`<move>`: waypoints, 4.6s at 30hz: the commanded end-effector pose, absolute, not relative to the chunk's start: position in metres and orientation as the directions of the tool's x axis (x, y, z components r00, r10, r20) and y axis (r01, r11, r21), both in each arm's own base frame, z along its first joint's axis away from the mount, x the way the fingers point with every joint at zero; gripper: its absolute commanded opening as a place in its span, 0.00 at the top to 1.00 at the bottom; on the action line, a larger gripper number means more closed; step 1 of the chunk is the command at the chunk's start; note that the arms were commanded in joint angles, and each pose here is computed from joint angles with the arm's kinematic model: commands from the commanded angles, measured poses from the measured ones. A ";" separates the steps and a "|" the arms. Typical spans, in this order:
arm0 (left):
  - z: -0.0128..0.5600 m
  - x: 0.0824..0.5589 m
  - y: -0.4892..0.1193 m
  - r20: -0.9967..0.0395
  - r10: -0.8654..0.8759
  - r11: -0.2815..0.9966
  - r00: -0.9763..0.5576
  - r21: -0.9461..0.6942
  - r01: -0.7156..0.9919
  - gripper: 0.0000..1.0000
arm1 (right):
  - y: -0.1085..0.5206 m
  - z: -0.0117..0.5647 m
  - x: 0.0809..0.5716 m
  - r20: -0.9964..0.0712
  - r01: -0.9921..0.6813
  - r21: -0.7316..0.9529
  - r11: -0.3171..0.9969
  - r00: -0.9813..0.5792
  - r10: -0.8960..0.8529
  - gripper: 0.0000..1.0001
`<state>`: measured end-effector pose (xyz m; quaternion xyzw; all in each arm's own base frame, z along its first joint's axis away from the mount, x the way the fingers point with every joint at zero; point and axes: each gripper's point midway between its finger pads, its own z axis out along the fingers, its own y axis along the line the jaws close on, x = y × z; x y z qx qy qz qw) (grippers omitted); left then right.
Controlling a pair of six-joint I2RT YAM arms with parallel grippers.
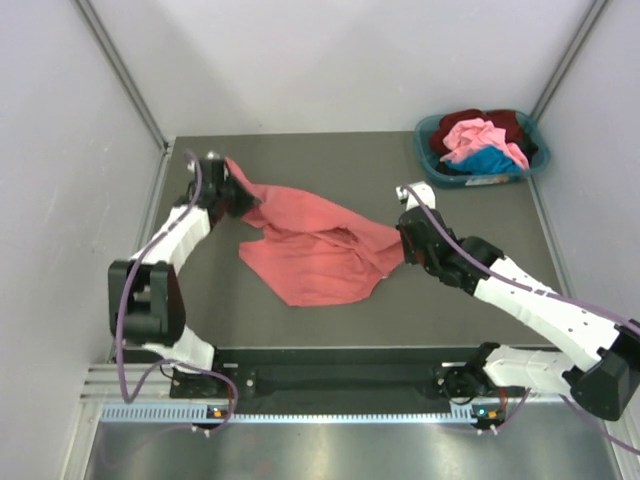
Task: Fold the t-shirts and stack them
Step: Flatten the tshirt out
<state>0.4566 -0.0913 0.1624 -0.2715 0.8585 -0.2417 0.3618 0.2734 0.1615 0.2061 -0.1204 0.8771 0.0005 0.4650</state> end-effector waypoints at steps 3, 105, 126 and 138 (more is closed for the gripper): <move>0.099 0.360 -0.106 -0.310 -0.681 0.662 -0.664 -0.648 -0.376 0.89 | 0.148 0.160 0.221 -0.702 -0.267 -0.059 0.962 -0.674 -0.230 1.00; 0.656 0.231 -0.011 -0.659 -0.689 0.723 0.301 -0.658 0.212 1.00 | 0.025 0.677 0.101 -0.762 -0.419 0.167 0.893 0.520 0.387 1.00; 0.548 0.363 0.009 -0.763 -0.645 0.761 0.039 -0.646 -0.050 1.00 | 0.096 0.583 0.287 -0.976 -0.166 -0.043 0.985 0.218 -0.006 1.00; 0.553 0.479 0.031 -0.743 -0.656 0.748 0.134 -0.663 -0.016 1.00 | 0.131 0.647 0.396 -0.928 -0.168 -0.028 0.985 0.372 0.037 1.00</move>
